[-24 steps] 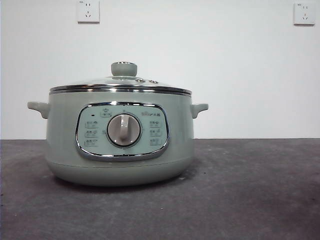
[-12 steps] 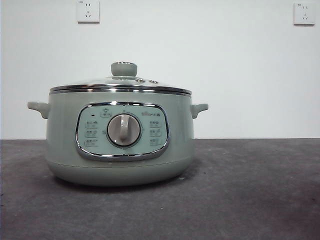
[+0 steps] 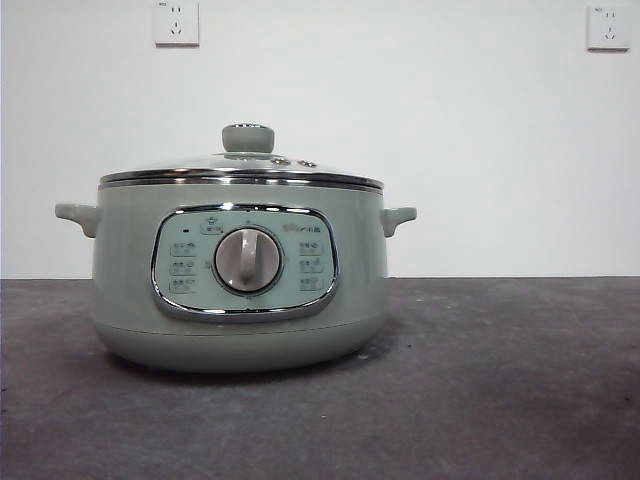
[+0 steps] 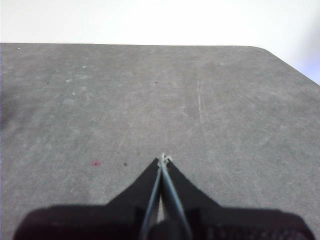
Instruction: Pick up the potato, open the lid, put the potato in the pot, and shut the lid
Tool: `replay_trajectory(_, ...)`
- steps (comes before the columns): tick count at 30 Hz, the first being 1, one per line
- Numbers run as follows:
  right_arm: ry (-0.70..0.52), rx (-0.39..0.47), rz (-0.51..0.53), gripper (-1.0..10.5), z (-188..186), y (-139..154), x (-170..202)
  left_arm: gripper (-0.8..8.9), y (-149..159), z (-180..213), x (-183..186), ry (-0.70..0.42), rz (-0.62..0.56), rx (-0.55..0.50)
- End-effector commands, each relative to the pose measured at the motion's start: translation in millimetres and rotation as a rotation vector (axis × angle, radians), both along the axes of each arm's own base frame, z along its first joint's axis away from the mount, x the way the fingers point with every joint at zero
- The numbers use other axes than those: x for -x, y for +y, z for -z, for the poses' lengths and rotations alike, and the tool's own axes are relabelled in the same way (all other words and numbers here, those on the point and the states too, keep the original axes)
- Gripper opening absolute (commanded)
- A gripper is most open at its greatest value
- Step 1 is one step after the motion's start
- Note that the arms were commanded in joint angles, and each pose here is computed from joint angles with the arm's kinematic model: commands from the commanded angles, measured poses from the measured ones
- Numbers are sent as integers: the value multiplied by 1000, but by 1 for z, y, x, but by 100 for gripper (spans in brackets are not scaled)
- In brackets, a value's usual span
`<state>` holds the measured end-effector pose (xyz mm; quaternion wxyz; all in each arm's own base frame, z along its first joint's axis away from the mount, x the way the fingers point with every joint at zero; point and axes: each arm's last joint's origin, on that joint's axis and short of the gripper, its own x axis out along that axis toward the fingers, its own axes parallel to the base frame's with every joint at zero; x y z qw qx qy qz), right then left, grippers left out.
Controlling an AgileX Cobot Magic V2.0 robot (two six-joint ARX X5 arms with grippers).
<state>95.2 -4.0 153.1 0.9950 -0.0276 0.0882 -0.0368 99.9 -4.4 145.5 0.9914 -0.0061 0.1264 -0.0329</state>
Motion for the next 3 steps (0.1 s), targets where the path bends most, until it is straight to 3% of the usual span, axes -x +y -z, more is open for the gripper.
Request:
replay_trajectory(1, 3, 7, -1, 1, 3, 0, -1, -3, 0, 3, 0, 6, -5, 9)
replay_trajectory(3, 3, 6, -1, 1, 3, 0, -1, -3, 0, 3, 0, 6, -5, 9)
